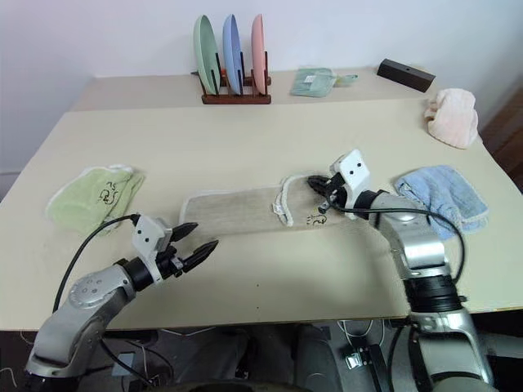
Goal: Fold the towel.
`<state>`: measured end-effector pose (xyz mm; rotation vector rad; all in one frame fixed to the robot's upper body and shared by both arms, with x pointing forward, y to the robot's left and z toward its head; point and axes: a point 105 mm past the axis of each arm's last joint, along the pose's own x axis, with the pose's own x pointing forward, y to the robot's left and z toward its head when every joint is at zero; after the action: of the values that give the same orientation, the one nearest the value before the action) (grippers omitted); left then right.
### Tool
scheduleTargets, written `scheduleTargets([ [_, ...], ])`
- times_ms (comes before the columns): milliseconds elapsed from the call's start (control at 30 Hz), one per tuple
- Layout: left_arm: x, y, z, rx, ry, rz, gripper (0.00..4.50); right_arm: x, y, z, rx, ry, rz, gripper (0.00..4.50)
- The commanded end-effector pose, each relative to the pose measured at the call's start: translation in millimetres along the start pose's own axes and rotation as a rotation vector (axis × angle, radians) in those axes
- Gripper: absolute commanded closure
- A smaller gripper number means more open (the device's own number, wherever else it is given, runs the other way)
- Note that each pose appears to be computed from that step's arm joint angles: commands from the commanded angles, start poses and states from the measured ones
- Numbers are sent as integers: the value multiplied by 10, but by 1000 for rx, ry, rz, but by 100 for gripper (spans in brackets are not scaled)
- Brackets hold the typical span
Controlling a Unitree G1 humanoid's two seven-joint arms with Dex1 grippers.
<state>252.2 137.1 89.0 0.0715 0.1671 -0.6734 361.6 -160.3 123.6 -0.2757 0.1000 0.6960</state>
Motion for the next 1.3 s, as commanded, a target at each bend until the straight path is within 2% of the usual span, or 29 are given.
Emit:
scheduleTargets([
  [33, -30, -46, 97, 36, -43, 28, 102, 71, 107, -212, -31, 41, 33, 442],
  [167, -56, -10, 95, 24, -53, 66, 102, 80, 237, -500, -71, 133, 67, 442],
  [233, -64, -3, 92, 32, -51, 74, 102, 72, 252, -531, -76, 134, 63, 442],
  [300, -85, 19, 83, 29, -49, 92, 102, 69, 156, -354, -73, 68, 21, 442],
  [333, -105, 28, 72, 19, -49, 101, 102, 58, 76, -193, -78, 17, -4, 419],
  [400, -147, 32, 27, -23, -37, 110, 102, 22, 27, 109, -116, -68, 8, 361],
  [533, -218, 67, -35, -263, -30, 145, 0, -23, 103, 430, -188, -146, 70, 170],
  [633, -233, -2, 11, -433, -43, 110, 0, -36, 180, 537, -232, -170, 106, 14],
  [767, -200, 62, -50, -674, -38, 187, 0, -32, 262, 553, -281, -171, 131, 14],
  [967, -18, 273, -76, -1000, -100, 324, 0, -26, 296, 503, -300, -161, 134, 14],
  [1167, 218, 338, -23, -1087, -88, 346, 0, -24, 323, 507, -318, -164, 139, 14],
  [1233, 251, 370, 7, -1112, -109, 362, 52, -28, 324, 508, -321, -162, 139, 6],
  [1300, 259, 387, 26, -1115, -123, 373, 136, -41, 331, 490, -327, -156, 139, 6],
])
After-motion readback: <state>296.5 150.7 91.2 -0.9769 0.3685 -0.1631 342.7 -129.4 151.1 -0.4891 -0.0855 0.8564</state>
